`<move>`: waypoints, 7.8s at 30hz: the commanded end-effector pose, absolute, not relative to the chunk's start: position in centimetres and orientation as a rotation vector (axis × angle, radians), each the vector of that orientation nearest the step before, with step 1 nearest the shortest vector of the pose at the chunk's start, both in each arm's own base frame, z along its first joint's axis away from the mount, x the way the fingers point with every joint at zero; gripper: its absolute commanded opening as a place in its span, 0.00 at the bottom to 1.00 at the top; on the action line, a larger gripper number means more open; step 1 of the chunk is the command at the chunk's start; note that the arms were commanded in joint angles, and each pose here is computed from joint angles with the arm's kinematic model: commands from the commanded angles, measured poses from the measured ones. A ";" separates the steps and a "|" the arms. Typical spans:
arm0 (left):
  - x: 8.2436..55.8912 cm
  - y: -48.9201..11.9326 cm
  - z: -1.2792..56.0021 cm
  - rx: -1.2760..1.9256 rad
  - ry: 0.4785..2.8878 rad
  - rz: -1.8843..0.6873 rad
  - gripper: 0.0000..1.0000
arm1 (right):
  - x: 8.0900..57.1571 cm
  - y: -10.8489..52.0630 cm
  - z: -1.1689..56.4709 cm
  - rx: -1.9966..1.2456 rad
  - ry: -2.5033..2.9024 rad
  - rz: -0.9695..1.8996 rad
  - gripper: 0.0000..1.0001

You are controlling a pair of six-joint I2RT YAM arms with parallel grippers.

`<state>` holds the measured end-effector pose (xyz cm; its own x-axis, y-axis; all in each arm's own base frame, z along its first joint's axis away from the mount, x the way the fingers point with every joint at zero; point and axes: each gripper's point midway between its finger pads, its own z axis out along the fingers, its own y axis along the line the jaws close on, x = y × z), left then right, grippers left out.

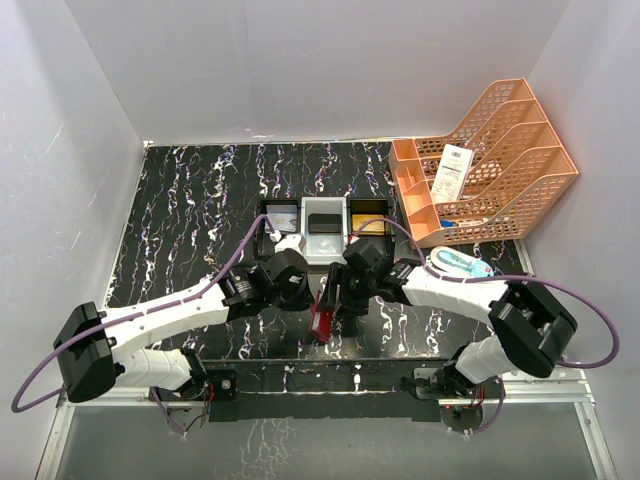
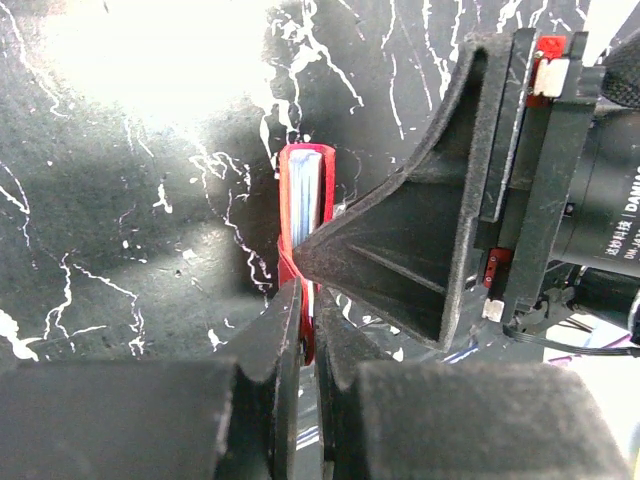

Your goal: Take the credit cards out of the card holder

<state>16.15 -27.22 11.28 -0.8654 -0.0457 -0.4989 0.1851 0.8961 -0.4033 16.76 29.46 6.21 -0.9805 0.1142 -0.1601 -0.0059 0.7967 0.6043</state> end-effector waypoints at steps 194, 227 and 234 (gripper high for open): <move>13.0 -21.4 2.1 -0.185 2.720 -0.376 0.18 | 18.2 30.4 6.2 -0.005 2.774 0.835 0.23; 13.1 -21.2 2.2 -0.151 2.726 -0.344 0.16 | 17.9 28.3 4.7 0.045 2.812 0.688 0.30; 13.1 -21.4 2.1 -0.143 2.734 -0.345 0.16 | 17.8 29.5 4.7 0.026 2.814 0.774 0.22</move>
<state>12.75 -20.88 1.69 -0.9231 -0.1503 -0.3540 -0.0598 0.9654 -0.2538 16.97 27.86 3.56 -0.9808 0.0661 -0.1835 -0.0228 0.8955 0.4445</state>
